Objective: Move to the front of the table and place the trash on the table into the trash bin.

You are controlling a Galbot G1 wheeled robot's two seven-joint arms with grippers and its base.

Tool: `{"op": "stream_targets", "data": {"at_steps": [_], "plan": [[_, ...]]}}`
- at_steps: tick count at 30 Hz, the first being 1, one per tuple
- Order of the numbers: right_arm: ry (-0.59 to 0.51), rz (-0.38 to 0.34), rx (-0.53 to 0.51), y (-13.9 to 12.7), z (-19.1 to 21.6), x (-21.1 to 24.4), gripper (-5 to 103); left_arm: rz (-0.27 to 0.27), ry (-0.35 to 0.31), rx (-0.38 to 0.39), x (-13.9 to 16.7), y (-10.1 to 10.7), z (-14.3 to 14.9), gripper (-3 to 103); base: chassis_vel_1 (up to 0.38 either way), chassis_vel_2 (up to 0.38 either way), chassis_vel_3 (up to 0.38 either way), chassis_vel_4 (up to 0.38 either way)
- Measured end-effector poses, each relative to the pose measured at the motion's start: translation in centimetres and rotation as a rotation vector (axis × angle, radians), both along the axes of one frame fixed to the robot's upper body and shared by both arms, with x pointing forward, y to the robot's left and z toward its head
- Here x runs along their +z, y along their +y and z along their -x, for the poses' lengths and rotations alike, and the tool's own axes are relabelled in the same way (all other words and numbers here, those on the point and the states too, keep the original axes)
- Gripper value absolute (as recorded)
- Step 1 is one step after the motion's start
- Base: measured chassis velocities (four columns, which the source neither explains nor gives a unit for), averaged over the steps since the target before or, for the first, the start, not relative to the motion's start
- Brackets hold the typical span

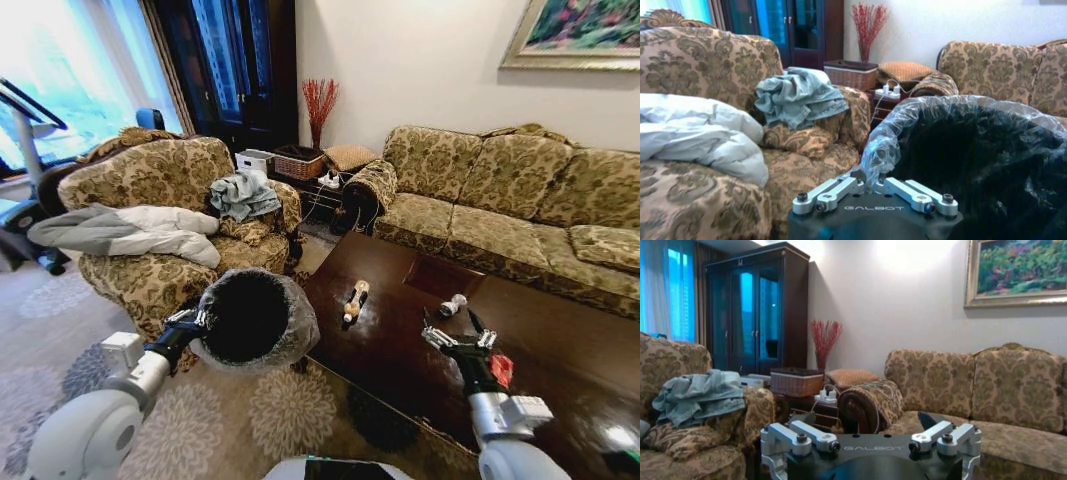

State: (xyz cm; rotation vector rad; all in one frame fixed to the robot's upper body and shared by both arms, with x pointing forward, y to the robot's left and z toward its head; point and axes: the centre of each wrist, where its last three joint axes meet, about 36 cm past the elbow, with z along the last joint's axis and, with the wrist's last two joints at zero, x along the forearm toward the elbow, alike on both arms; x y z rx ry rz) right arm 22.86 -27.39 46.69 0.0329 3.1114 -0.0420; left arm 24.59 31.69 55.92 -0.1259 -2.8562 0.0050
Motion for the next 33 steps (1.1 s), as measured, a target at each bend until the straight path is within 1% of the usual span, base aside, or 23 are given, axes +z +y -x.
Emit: {"op": "stream_targets", "data": {"at_steps": [7,8,11,12,15,16,17,20,22,24,25,27,28,29,33], "plan": [[0.008,-0.018,0.011,0.5,-1.0,-0.6,100,0.010,-0.001,-0.007,-0.1,-0.3,-0.1,3,-0.128,0.147,0.142,-0.115],[0.021,-0.030,0.010,0.8,-1.5,-0.7,100,0.012,0.000,-0.008,-0.1,-0.3,-0.1,3,-0.034,0.054,0.078,-0.039],[0.085,-0.113,0.005,3.2,-3.9,-1.4,100,0.012,0.004,-0.010,-0.2,-0.4,-0.1,3,0.000,0.000,0.000,0.000],[0.085,-0.113,0.005,3.2,-3.9,-1.4,100,0.012,0.004,-0.010,-0.2,-0.4,-0.1,3,0.000,0.000,0.000,0.000],[0.207,-0.186,-0.038,6.4,-5.7,-2.9,100,0.000,0.008,-0.028,-0.2,-0.6,-0.3,3,0.000,0.000,0.000,0.000],[0.207,-0.186,-0.038,6.4,-5.7,-2.9,100,0.000,0.008,-0.028,-0.2,-0.6,-0.3,3,0.000,0.000,0.000,0.000],[0.235,-0.192,-0.054,7.0,-5.9,-3.4,100,-0.005,0.007,-0.041,-0.1,-0.7,-0.5,3,0.000,0.000,0.000,0.000],[0.353,-0.219,-0.132,8.9,-7.0,-5.9,100,-0.024,-0.001,-0.103,0.7,-1.1,-1.4,3,0.000,0.000,0.000,0.000],[0.362,-0.224,-0.137,9.0,-7.3,-6.1,100,-0.028,-0.002,-0.108,0.8,-1.1,-1.5,3,0.000,0.000,0.000,0.000],[0.417,-0.281,-0.164,9.7,-9.0,-7.3,100,-0.052,-0.012,-0.143,1.4,-1.0,-1.9,3,0.000,0.000,0.000,0.000],[0.417,-0.281,-0.164,9.7,-9.0,-7.3,100,-0.052,-0.012,-0.143,1.4,-1.0,-1.9,3,0.000,0.000,0.000,0.000],[0.460,-0.324,-0.159,10.5,-10.4,-8.1,100,-0.069,-0.024,-0.172,2.1,-0.9,-2.4,3,0.000,0.000,0.000,0.000],[0.478,-0.332,-0.151,10.9,-10.9,-8.6,100,-0.074,-0.026,-0.179,2.3,-0.8,-2.5,3,0.000,0.000,0.000,0.000],[0.478,-0.332,-0.151,10.9,-10.9,-8.6,100,-0.074,-0.026,-0.179,2.3,-0.8,-2.5,3,0.000,0.000,0.000,0.000],[0.552,-0.327,-0.117,12.6,-13.1,-11.1,100,-0.086,-0.032,-0.191,2.7,-0.7,-2.7,3,0.000,0.000,0.000,0.000]]}}
